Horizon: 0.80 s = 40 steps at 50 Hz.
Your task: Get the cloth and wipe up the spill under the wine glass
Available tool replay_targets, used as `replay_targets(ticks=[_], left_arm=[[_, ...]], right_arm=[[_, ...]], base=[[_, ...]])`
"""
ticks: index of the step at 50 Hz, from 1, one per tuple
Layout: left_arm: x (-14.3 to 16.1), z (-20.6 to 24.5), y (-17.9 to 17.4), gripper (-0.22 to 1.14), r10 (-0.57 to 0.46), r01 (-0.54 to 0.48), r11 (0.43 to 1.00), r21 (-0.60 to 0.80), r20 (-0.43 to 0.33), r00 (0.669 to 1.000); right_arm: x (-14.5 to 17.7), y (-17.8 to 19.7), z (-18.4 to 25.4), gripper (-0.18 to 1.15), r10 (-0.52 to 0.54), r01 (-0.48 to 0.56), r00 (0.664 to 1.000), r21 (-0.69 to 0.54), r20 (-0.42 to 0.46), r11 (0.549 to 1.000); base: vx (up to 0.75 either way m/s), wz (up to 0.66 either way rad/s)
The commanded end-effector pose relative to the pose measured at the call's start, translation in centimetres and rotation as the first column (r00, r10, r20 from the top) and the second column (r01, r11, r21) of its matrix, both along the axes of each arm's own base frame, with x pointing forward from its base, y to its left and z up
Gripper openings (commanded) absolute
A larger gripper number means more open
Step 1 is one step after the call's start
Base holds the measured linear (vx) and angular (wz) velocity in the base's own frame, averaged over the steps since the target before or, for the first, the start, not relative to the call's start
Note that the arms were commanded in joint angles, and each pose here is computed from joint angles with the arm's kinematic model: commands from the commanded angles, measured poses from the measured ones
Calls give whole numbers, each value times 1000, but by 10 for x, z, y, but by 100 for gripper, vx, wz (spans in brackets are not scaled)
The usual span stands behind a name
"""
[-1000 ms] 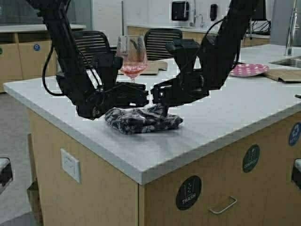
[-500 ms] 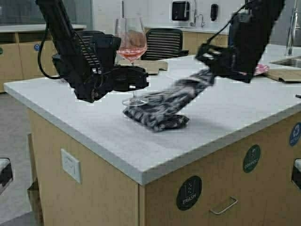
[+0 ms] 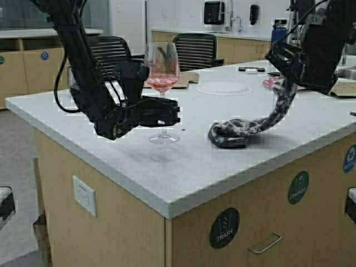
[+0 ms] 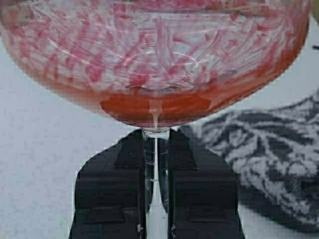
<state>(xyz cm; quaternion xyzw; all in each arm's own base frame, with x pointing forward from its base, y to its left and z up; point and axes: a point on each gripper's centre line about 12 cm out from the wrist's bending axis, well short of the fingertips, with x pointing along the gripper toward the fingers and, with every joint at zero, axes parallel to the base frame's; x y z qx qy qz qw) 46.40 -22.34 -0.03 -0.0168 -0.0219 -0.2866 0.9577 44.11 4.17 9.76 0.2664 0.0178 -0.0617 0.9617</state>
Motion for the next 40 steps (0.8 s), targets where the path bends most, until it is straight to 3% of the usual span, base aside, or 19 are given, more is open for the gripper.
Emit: replay_targets(ticks=[1, 18, 33, 40], left_arm=[[12, 12, -7, 22, -4, 5, 1000, -20, 56, 998], [9, -10, -6, 26, -5, 5, 1000, -3, 41, 999], [5, -17, -15, 75, -38, 37, 999, 24, 58, 998], [3, -18, -15, 80, -39, 36, 998, 48, 66, 997]], right_arm=[[3, -1, 24, 7, 0, 0, 998, 3, 65, 1000], [2, 5, 24, 7, 47, -45, 997, -24, 66, 999], [-2, 9, 20, 7, 89, -86, 995, -50, 52, 995], [-5, 10, 17, 7, 107, -104, 994, -61, 40, 993]], base=[[0, 0], [0, 0], [0, 0], [0, 0]])
